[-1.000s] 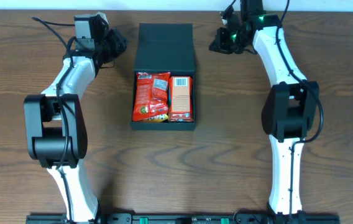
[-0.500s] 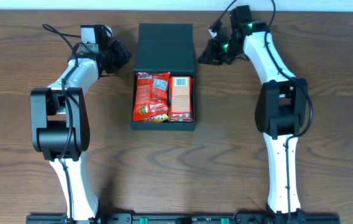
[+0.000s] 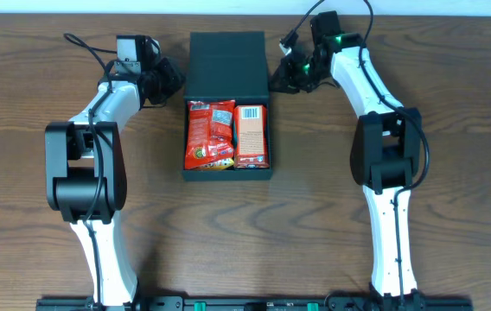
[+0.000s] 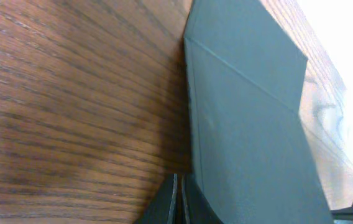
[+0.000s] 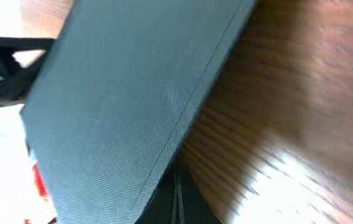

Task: Pack container
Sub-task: 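Push the black box lid closed with both grippers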

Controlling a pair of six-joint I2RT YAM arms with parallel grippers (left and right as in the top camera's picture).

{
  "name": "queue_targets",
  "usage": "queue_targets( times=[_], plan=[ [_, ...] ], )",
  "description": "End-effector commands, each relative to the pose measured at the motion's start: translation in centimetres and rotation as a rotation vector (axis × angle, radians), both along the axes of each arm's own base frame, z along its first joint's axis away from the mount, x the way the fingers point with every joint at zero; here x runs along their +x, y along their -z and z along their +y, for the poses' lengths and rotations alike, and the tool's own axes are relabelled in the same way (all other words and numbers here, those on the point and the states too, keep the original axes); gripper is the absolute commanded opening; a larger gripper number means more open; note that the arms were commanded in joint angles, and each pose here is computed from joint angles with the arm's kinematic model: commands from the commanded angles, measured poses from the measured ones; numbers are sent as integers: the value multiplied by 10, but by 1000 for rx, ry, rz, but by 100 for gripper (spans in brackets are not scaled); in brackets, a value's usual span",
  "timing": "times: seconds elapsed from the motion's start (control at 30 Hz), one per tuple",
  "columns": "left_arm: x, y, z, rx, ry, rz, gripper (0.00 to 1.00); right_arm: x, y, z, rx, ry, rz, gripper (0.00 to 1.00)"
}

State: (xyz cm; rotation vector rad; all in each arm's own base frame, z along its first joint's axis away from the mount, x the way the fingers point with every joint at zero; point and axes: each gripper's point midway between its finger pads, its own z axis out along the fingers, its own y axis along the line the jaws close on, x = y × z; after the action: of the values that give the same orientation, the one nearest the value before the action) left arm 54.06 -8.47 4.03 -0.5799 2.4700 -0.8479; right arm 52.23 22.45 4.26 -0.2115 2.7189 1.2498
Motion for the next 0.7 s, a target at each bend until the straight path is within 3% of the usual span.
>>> queue_targets(
  times=[0.0,0.67],
  plan=[
    [-1,2,0,7,14,3,6,-6,-18,18,164,-69,-8,2],
    [14,-14,1,-45,9,-77,6,-5,-43,18,319,-110,-39,1]
  ],
)
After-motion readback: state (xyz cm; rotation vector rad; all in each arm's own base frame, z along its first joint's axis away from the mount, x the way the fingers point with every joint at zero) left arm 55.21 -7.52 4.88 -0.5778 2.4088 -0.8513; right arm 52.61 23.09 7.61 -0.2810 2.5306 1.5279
